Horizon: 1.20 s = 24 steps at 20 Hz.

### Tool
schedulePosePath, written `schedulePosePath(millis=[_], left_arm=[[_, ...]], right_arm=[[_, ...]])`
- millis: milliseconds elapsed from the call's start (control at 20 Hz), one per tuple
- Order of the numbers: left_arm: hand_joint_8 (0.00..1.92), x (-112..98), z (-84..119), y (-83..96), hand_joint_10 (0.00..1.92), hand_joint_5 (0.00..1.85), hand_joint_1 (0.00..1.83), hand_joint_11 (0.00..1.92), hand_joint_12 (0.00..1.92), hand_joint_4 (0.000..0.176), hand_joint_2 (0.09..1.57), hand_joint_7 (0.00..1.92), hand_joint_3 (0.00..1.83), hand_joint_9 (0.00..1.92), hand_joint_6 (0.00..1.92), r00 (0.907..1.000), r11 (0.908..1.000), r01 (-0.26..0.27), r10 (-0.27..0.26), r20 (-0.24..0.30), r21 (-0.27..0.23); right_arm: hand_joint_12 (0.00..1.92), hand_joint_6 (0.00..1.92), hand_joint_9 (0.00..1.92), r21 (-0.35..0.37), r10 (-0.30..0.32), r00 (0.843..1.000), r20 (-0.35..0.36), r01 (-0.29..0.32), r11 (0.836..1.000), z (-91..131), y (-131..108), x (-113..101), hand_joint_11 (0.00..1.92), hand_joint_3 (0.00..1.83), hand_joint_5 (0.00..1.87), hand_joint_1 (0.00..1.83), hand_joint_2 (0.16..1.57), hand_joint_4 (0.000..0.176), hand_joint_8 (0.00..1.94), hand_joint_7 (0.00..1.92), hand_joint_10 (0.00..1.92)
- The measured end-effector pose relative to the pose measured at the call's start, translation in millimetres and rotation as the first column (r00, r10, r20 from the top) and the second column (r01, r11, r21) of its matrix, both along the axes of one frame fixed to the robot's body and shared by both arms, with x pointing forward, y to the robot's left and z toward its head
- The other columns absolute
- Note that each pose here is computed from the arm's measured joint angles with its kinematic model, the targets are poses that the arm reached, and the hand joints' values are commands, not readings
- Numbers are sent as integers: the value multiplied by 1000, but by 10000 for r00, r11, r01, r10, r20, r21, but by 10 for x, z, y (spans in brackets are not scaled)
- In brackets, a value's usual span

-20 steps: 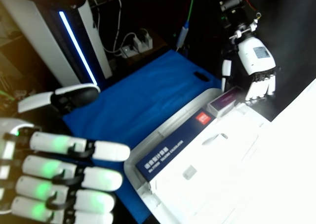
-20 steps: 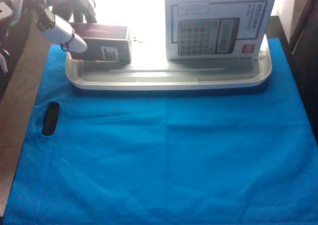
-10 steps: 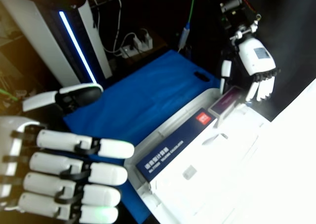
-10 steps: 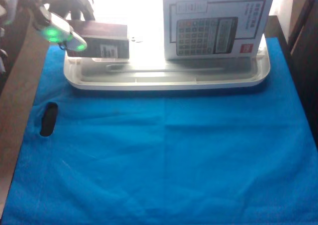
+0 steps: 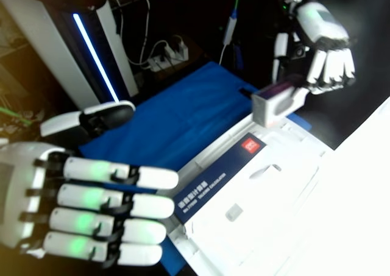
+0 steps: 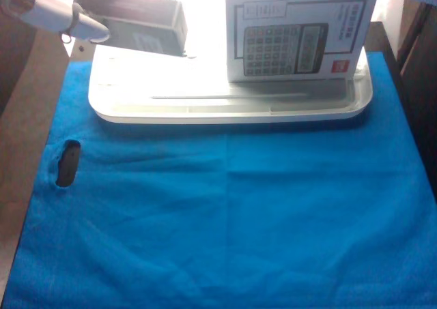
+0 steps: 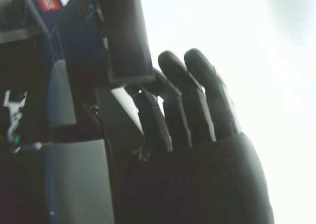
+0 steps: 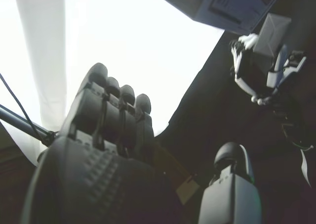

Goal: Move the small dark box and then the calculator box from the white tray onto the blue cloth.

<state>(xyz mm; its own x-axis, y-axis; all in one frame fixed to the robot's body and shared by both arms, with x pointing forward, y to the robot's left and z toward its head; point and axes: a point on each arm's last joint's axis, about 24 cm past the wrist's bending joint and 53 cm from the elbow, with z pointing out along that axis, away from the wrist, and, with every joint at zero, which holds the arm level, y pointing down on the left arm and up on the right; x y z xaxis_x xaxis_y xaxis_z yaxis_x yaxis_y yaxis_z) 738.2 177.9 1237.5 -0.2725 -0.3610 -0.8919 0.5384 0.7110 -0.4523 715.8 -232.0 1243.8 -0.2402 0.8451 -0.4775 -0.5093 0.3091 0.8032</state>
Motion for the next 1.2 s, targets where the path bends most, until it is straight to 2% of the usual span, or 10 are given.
schedulePosePath(millis=[150, 350, 550, 650, 800, 900, 1000, 1050, 1100, 1200], left_arm=[[1583, -231, 61, -108, 1429, 1014, 1213, 323, 1545, 0, 1203, 649, 0, 498, 770, 9969, 9971, 711, -719, 325, 278], [1528, -445, 29, -222, 1351, 1071, 1224, 370, 1625, 0, 1178, 682, 0, 559, 688, 9884, 9878, 1504, -1510, 126, 394], [1387, -692, -116, -300, 1309, 1236, 1252, 470, 1604, 0, 1117, 802, 0, 681, 392, 9766, 9751, 2150, -2145, -153, 539], [1409, -753, -245, -251, 1429, 1199, 1247, 316, 1642, 0, 1127, 783, 0, 541, 472, 9759, 9747, 2151, -2123, -502, 609], [1339, -817, -439, -199, 1347, 1201, 1252, 271, 1777, 0, 1110, 839, 0, 559, 489, 9730, 9732, 2163, -2083, -991, 786], [1443, -848, -580, -182, 1664, 1114, 1246, 340, 1908, 0, 1138, 822, 2, 544, 554, 9702, 9715, 2166, -2033, -1319, 962], [1479, -874, -711, -210, 1647, 1033, 1240, 333, 1920, 0, 1158, 811, 1, 551, 686, 9650, 9700, 2229, -2055, -1628, 969], [1490, -889, -774, -224, 1680, 998, 1239, 436, 1921, 0, 1165, 816, 1, 605, 724, 9622, 9689, 2268, -2072, -1765, 990], [1417, -914, -889, -258, 1522, 1025, 1248, 425, 1863, 0, 1146, 860, 0, 644, 688, 9564, 9665, 2356, -2120, -2009, 1018], [1429, -939, -1025, -310, 1735, 1090, 1199, 580, 1918, 0, 1075, 854, 0, 725, 734, 9483, 9642, 2468, -2196, -2290, 972]], right_arm=[[84, 0, 284, 2, 1, 10000, -5, -1, 10000, -1, 0, 0, 285, 0, 340, 320, 896, 0, 5, 311, 10], [68, 4, 274, 82, 71, 10000, -61, -70, 9999, -17, 26, 0, 244, 0, 333, 301, 893, 0, 0, 274, 3], [68, 1, 236, 100, 81, 9999, -73, -81, 9999, -23, 33, 0, 233, 2, 329, 309, 901, 0, 0, 220, 0], [73, 6, 236, 166, 85, 9999, -92, -83, 9998, -31, 43, 4, 232, 0, 346, 317, 897, 0, 2, 225, 0], [76, 3, 253, 135, 148, 9998, -120, -146, 9998, -49, 73, 0, 220, 0, 348, 314, 891, 0, 7, 246, 6], [74, 2, 252, 167, 149, 9998, -125, -147, 9998, -46, 69, 0, 204, 0, 347, 323, 891, 0, 13, 266, 4], [106, 5, 264, 190, 137, 9998, -133, -135, 9997, -46, 65, 2, 207, 0, 390, 315, 894, 0, 8, 331, 4], [240, 3, 277, 200, 145, 9998, -131, -143, 9997, -44, 65, 1, 163, 1, 404, 312, 891, 0, 3, 352, 1], [465, 1, 286, 210, 148, 9998, -148, -145, 9997, -47, 66, 3, 73, 0, 409, 313, 888, 0, 2, 355, 0], [610, 0, 286, 209, 162, 9998, -147, -159, 9997, -47, 69, 1, 2, 0, 392, 260, 894, 0, 3, 349, 4]])
